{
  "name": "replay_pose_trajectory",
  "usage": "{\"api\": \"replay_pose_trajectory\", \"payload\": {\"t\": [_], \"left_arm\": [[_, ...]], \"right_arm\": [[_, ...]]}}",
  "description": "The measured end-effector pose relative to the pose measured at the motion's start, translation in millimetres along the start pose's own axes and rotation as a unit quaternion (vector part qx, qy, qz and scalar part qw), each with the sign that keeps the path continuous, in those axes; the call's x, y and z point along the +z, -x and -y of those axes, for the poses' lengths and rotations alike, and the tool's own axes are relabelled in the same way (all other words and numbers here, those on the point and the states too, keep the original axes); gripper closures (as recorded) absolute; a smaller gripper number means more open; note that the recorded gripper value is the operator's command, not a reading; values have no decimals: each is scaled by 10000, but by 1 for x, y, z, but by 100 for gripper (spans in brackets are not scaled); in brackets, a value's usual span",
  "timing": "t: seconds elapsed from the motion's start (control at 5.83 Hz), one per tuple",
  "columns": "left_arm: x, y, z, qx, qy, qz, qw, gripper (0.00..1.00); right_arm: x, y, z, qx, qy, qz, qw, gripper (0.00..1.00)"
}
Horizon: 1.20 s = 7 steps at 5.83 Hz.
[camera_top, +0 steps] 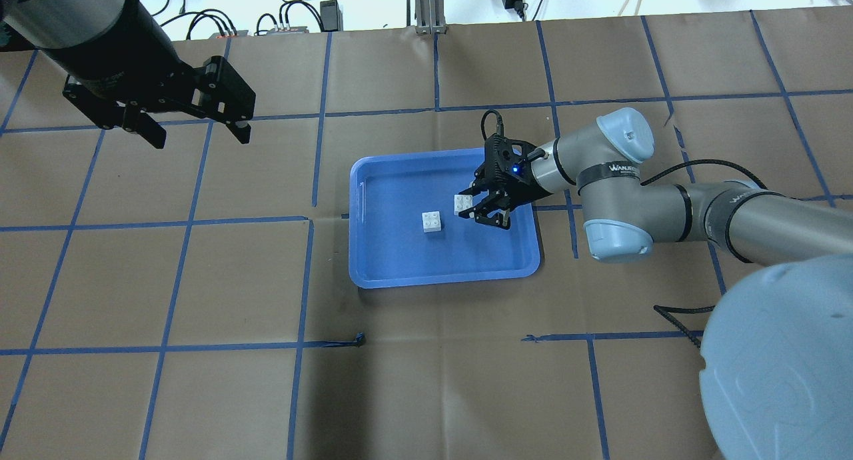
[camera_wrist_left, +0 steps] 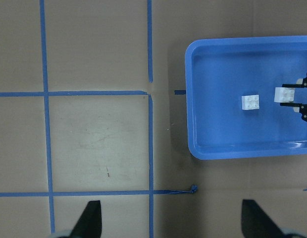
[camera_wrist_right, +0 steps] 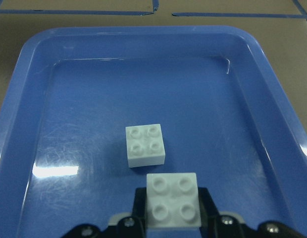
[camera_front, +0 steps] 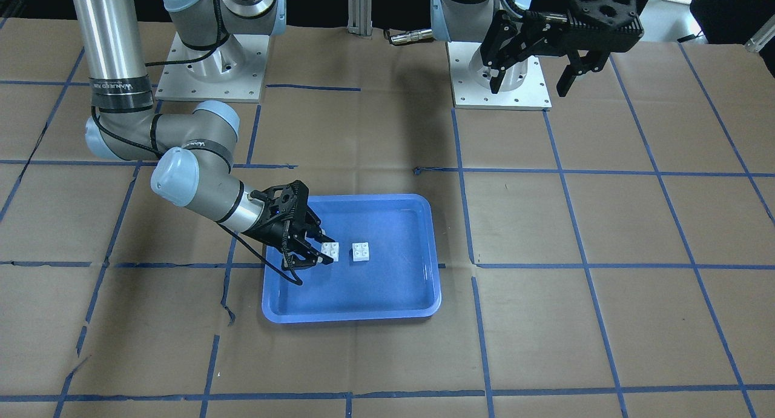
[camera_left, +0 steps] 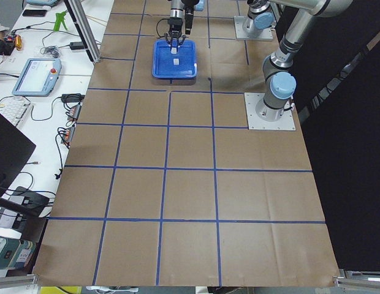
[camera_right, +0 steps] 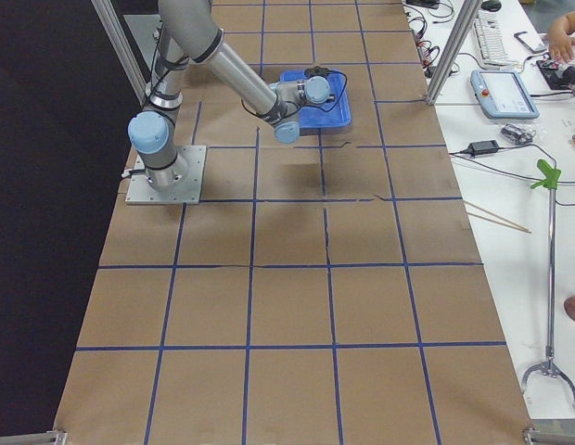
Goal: Assemble white blocks and place on blue tray
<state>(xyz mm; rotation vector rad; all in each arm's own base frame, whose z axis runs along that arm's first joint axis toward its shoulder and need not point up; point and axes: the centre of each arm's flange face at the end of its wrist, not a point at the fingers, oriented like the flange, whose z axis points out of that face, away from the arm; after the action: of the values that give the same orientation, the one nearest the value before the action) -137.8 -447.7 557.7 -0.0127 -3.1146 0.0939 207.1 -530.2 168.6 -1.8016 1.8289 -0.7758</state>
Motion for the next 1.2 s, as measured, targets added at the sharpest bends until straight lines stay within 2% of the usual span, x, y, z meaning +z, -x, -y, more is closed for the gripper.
{"api": "replay_pose_trajectory", "payload": {"t": [1.2], "left_arm": [[1,0,-4,31,-24,-15,10000,0]], "right_arm": [[0,1,0,54,0,6,10000,71]]}}
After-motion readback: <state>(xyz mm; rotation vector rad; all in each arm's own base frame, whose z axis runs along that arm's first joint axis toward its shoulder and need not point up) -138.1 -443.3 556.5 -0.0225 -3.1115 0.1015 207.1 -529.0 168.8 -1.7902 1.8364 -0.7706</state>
